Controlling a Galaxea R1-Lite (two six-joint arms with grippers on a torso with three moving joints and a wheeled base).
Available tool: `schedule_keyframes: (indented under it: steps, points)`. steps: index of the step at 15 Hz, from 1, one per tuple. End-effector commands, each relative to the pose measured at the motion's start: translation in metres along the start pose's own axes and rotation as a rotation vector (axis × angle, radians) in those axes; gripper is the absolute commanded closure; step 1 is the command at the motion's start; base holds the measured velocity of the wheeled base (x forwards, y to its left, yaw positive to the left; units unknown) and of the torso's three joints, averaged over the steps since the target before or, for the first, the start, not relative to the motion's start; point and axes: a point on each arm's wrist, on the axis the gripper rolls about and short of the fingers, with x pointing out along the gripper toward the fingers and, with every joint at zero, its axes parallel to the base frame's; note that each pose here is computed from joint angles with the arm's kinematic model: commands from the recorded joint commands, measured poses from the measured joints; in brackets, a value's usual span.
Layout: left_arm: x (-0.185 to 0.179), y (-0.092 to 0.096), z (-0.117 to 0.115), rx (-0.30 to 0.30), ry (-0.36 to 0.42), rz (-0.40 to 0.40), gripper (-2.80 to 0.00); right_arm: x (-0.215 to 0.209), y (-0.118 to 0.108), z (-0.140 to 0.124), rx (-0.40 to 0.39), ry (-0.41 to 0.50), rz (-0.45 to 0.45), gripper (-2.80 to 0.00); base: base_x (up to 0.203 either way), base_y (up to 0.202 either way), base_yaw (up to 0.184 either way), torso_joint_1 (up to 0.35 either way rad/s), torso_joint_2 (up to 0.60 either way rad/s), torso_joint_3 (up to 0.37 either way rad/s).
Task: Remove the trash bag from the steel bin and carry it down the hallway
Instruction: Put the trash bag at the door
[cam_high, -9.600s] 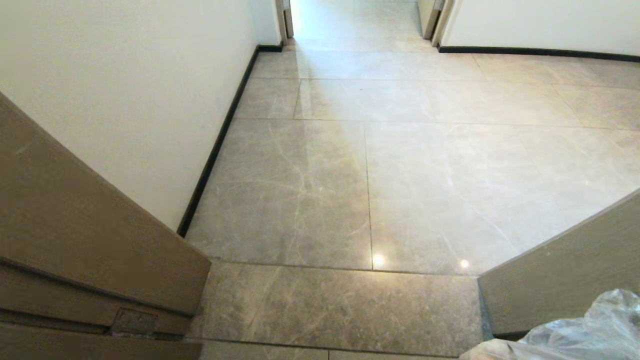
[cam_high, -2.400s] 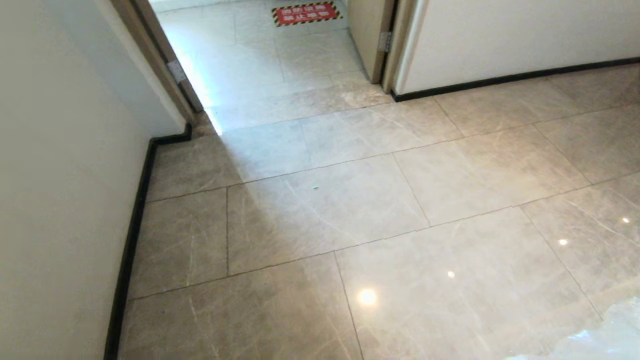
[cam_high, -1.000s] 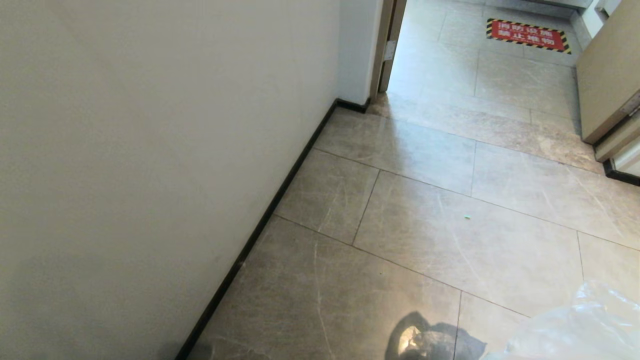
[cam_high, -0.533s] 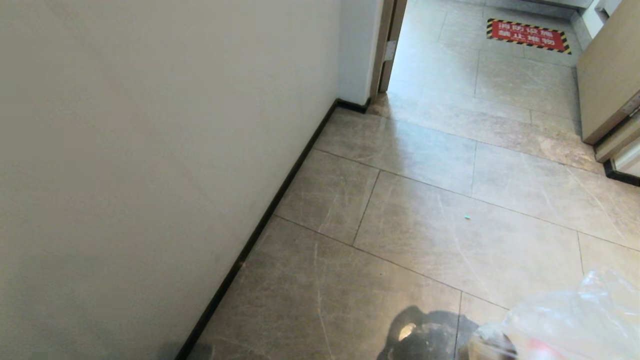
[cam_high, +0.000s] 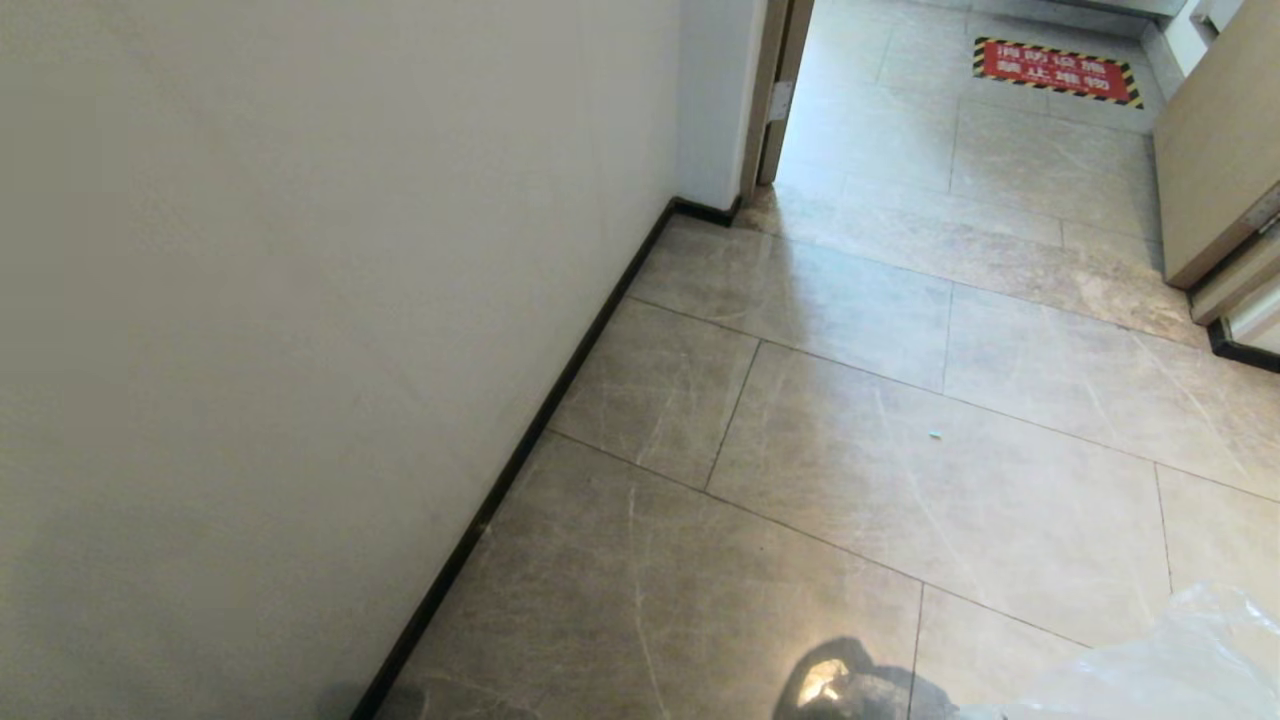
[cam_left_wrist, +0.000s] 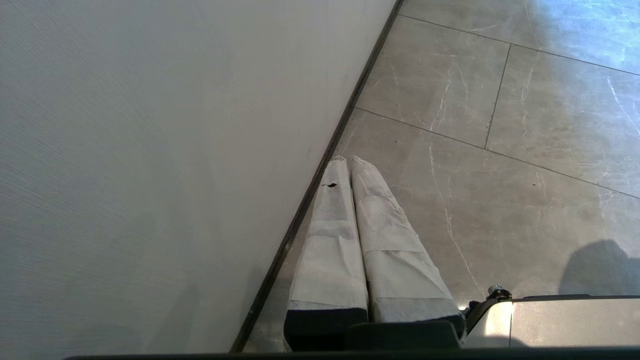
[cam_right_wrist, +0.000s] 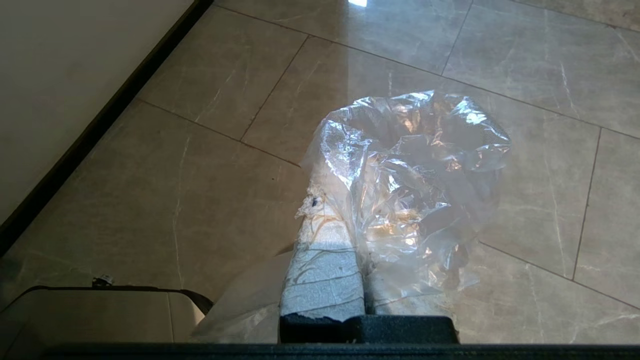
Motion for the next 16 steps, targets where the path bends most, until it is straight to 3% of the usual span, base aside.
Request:
schedule_keyframes:
  steps: [1,16]
  points:
    - [0.0,0.0,0.0,-0.001,0.0,0.0,0.0,0.0002,0.0,-0.0002,-0.001,0.001,0.001,0.0,0.0,0.0,0.0,0.0,0.0,0.0]
    - [0.0,0.0,0.0,-0.001,0.0,0.0,0.0,0.0002,0.0,-0.0002,-0.001,0.001,0.002,0.0,0.0,0.0,0.0,0.0,0.0,0.0]
